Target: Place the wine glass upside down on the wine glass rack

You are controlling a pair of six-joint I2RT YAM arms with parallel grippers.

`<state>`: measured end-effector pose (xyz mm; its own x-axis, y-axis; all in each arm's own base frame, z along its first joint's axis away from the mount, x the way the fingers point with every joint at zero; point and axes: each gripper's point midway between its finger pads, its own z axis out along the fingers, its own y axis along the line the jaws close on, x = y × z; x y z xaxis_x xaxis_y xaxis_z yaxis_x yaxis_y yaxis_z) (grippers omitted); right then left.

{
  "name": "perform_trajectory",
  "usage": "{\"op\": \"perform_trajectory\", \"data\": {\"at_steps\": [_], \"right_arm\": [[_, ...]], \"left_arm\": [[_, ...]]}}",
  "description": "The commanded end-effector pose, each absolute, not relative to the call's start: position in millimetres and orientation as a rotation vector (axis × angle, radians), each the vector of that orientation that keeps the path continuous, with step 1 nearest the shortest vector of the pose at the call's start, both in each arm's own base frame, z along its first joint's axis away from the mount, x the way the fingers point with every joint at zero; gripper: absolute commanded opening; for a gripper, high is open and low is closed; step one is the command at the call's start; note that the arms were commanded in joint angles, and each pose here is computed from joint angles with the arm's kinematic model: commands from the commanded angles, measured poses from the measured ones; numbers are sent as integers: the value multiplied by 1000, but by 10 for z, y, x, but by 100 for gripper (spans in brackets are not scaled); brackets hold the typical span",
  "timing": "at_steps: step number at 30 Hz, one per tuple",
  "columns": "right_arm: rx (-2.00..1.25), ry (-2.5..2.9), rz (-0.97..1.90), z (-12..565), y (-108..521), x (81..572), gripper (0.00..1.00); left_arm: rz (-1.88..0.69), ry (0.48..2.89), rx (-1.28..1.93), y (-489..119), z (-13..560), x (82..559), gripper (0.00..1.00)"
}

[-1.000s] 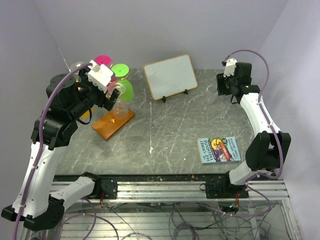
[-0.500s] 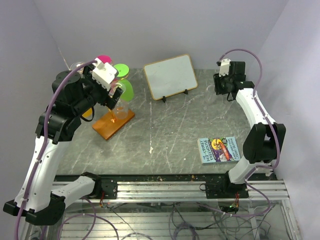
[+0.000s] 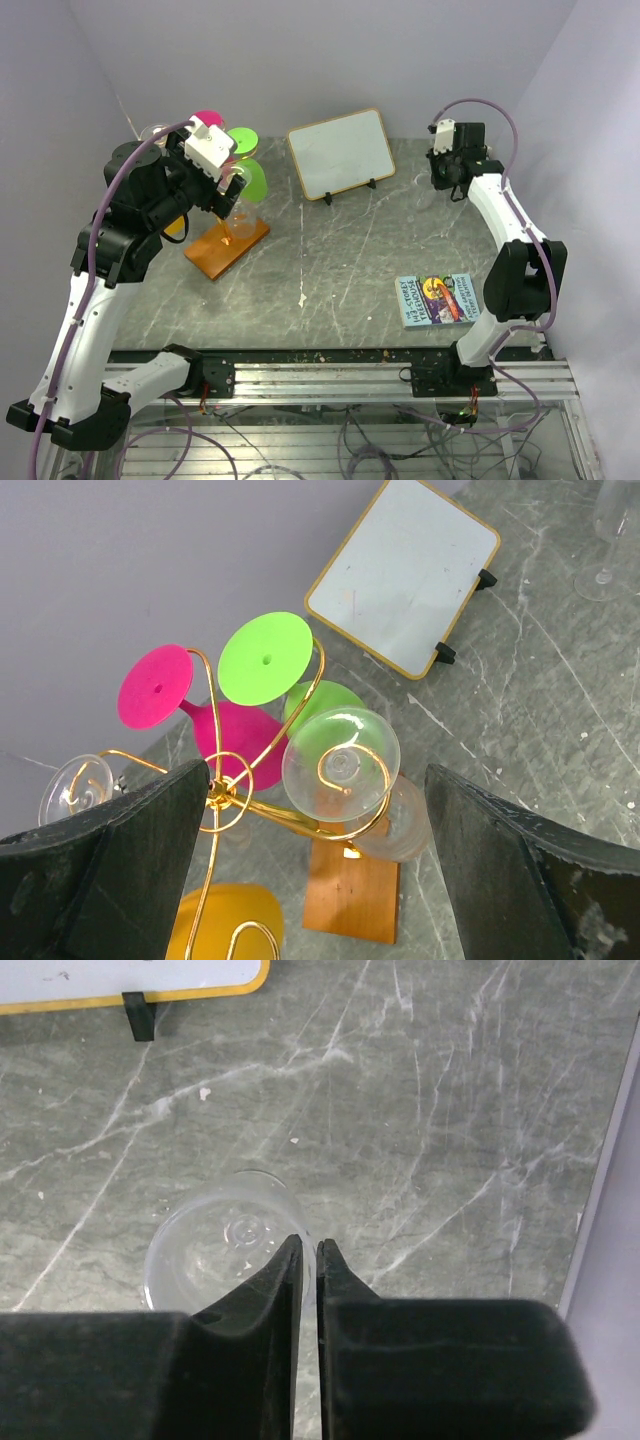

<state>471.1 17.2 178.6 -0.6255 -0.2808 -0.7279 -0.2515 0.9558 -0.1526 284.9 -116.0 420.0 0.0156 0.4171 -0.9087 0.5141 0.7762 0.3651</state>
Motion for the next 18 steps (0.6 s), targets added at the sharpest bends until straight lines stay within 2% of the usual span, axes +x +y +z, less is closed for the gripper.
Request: {"op": "perform_trajectory", "data": {"at_steps": [1, 9, 18], "right_arm": [[-384, 2251, -69, 1958, 154, 4722, 0], [-382, 2123, -96, 2559, 132, 4514, 0], [-539, 1819, 195, 3495, 688, 3953, 0]], "left_arm": [[-82, 1557, 745, -1150, 4324, 2863, 99], [-95, 1547, 701, -1138, 4427, 2855, 100], [-284, 1529, 624, -1352, 4587, 2824, 95]]}}
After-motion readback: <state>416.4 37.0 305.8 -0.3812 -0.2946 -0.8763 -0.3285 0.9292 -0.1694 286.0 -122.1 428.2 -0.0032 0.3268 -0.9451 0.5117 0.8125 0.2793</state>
